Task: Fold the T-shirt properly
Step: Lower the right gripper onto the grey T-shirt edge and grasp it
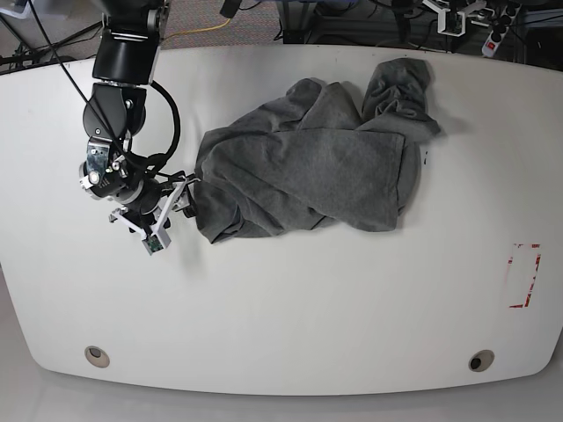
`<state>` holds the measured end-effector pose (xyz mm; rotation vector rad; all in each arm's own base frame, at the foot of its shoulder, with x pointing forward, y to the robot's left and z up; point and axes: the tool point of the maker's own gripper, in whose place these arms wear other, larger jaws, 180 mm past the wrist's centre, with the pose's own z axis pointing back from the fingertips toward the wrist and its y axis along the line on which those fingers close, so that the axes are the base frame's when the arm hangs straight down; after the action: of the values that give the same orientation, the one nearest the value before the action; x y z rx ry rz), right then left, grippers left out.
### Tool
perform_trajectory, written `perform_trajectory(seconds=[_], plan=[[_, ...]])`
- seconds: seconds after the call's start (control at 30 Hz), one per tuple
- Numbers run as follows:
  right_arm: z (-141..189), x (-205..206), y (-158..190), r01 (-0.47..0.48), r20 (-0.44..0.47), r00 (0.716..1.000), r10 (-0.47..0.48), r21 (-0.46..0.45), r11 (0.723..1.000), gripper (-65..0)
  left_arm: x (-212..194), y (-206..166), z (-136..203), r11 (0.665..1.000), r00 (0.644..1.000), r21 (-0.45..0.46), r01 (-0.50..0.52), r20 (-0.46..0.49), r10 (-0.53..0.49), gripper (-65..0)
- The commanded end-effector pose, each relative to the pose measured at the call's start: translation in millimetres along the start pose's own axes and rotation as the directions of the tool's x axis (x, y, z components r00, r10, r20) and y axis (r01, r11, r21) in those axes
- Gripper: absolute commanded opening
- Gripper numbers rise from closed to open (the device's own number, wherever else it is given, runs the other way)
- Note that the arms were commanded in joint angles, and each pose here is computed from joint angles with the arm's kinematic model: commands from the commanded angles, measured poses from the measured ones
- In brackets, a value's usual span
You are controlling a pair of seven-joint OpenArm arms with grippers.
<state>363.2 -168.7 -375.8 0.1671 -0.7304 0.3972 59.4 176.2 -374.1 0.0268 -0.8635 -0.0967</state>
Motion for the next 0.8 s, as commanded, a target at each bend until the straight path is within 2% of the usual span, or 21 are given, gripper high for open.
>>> perform_trajectory(seconds=[0.0,0.4,0.77], plan=[[-5,20,-6,-0.006,0.042,0.999,0.005,0.021,1.000,-30.8,6,0,4,1.000,1.000,-0.001,0.007,0.024,-0.007,-13.1],[-41,13,-7,0.109,0.018,0.994,-0.111,0.108,0.988,-30.8,6,0,4,1.000,1.000,-0.001,0.007,0.024,-0.007,-13.1],[-56,20,35,0.044,0.023,0.999,-0.049,0.182,0.982,-30.9,7,0,4,1.000,1.000,-0.004,0.008,0.025,-0.008,-13.1]])
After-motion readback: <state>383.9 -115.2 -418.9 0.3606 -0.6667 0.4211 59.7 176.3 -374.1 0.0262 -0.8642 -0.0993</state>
